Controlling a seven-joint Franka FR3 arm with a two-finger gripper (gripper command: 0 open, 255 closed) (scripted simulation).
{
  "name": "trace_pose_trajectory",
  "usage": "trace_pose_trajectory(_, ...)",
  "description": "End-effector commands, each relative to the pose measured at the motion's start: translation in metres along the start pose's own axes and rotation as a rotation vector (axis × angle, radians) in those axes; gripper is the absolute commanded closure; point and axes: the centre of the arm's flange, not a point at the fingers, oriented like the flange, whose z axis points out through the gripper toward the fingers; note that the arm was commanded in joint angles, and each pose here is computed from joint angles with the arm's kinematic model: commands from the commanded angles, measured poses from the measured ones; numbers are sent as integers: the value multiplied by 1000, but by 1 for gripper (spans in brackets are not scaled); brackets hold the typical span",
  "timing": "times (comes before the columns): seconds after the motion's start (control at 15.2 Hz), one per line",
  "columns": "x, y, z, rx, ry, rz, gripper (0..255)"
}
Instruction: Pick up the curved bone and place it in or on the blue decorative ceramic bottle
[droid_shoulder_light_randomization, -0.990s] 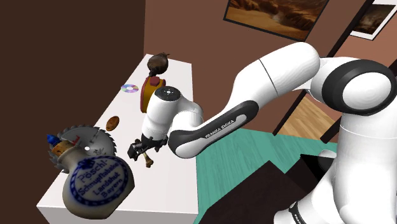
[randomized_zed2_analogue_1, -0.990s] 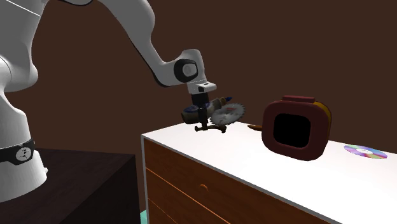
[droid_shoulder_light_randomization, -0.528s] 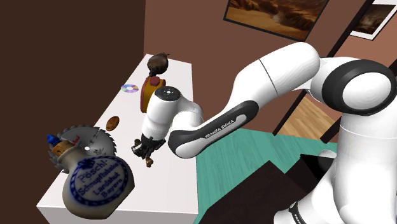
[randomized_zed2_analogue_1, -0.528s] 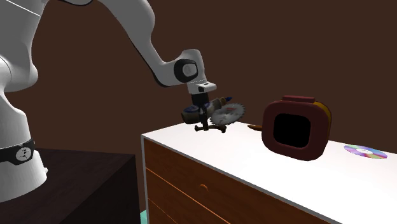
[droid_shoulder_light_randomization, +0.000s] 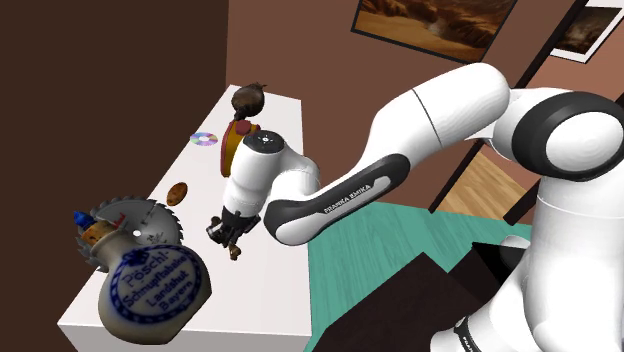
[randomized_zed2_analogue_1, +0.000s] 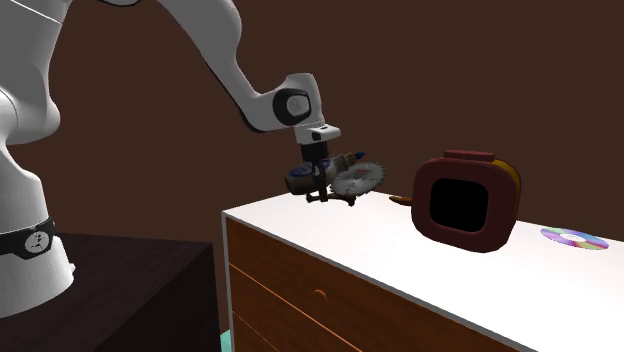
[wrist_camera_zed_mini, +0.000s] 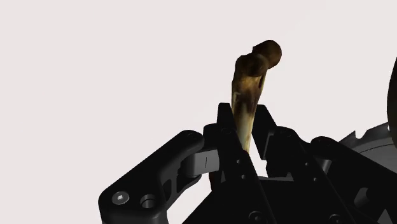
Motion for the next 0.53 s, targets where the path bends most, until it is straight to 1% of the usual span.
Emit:
trace_pose_trajectory(0.0, 2, 0, -10, 0, 0, 0, 255)
trace_pose_trajectory(0.46, 9, -2, -46, 0, 0, 0, 255)
